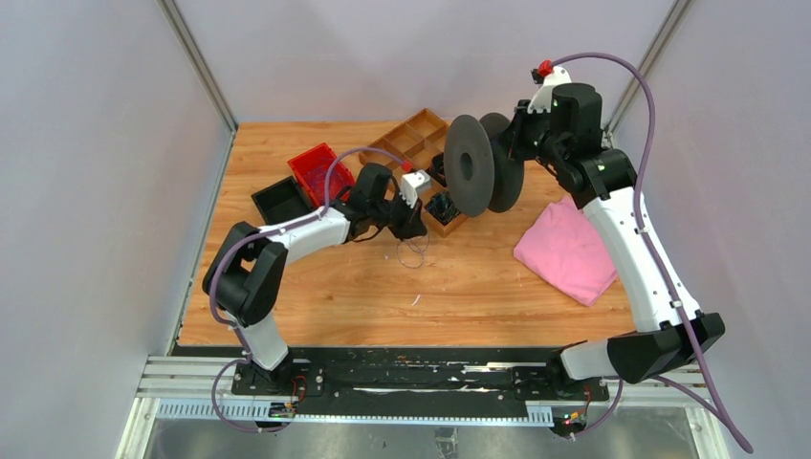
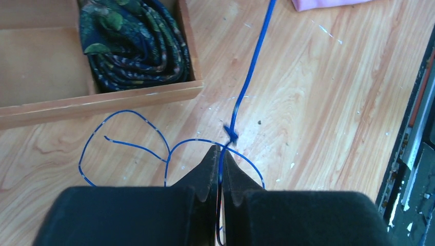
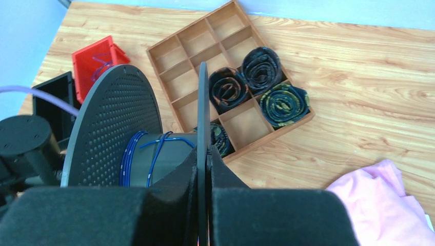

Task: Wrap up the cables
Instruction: Wrap the cable around the cable reel.

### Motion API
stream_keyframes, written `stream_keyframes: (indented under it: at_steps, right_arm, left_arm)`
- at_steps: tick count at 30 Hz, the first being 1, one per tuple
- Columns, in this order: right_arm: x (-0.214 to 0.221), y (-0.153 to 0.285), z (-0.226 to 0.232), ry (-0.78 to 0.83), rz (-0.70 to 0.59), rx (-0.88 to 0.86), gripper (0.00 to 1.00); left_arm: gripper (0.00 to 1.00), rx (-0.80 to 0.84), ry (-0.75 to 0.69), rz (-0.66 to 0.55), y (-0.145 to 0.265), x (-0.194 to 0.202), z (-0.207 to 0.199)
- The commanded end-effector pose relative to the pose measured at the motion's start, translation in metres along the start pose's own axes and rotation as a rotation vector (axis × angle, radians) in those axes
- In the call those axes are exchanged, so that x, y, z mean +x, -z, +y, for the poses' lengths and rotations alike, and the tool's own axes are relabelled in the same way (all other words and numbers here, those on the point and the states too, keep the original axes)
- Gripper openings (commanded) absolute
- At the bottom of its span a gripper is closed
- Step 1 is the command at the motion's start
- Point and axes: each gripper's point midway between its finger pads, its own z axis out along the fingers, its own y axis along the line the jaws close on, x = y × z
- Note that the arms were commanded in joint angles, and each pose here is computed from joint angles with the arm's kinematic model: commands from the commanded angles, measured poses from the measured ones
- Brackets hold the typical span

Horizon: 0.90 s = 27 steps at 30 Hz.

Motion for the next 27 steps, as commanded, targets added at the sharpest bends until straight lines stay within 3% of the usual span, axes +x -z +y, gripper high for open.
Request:
stream_keyframes:
  at_steps: [1, 6, 9, 21, 27]
  right_arm:
    - [-0.039, 0.009, -0.01, -0.027, -0.121, 0.049, 0.0]
    - [-0.037, 0.006, -0.014, -0.026, -0.114, 0.067, 0.01]
    - [-0.037, 0.004, -0.018, -0.025, -0.114, 0.08, 0.01]
    - [-0.037, -0.004, -0.032, -0.022, -0.105, 0.108, 0.01]
    - [-0.035, -0.005, -0.037, -0.021, -0.104, 0.12, 0.01]
  left_arm:
    - [0.07, 0.04, -0.074, -0.069, 0.003, -0.017, -0.017]
    - [0.11, 0.094, -0.088, -0.083, 0.002, -0.019, -0.031]
    - [0.08, 0.122, -0.099, -0.084, 0.003, -0.019, -0.039]
    - [0.23, 0.193, -0.131, -0.073, 0.005, -0.008, -0.058]
    - [0.09, 0.216, -0.129, -0.072, 0.004, -0.009, -0.063]
